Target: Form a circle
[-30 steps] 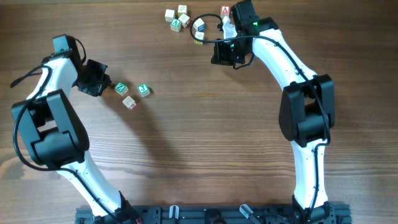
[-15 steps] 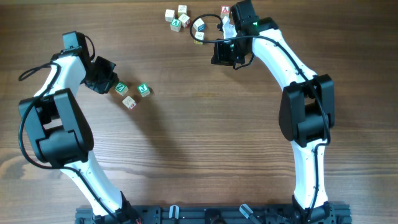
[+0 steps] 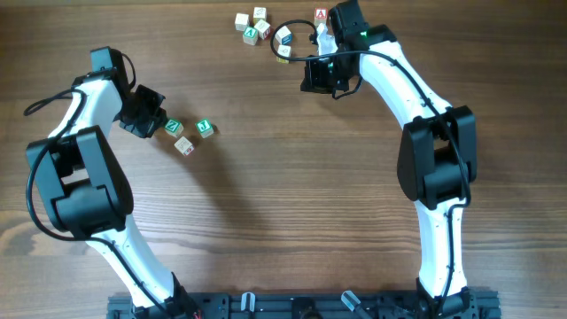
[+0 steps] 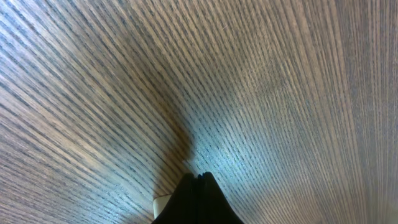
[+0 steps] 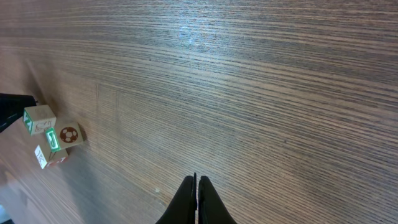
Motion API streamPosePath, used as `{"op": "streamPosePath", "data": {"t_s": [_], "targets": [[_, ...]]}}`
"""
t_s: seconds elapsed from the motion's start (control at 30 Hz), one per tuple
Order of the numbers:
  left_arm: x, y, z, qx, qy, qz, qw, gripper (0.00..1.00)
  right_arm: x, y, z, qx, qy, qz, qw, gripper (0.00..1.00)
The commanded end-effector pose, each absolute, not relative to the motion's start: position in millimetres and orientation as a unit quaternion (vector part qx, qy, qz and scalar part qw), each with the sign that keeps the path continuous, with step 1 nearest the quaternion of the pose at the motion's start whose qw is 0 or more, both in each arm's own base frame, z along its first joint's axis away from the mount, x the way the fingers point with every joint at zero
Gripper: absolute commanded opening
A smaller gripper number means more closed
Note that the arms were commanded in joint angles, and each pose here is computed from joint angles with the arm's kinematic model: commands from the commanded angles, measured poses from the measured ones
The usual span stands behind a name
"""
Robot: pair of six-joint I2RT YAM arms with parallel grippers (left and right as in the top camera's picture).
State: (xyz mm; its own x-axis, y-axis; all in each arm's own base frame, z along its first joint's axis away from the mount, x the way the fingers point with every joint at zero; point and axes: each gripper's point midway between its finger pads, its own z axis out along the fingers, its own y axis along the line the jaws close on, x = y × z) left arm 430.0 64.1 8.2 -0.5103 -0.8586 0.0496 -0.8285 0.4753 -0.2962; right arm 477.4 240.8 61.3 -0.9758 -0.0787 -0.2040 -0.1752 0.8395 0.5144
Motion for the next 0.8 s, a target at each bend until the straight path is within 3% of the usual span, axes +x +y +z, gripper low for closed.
{"op": "streamPosePath", "data": {"t_s": [0.0,0.77], "targets": [[431,65,5,-0.485,0.861,-0.142,0.051,0.04,478,241,74,-0.068,0.953,0.279,0.097,0.04],[429,52,8,-0.485,0.857,-0.174,0.032,0.04,478,241,74,-0.069,0.953,0.278,0.097,0.04]]}}
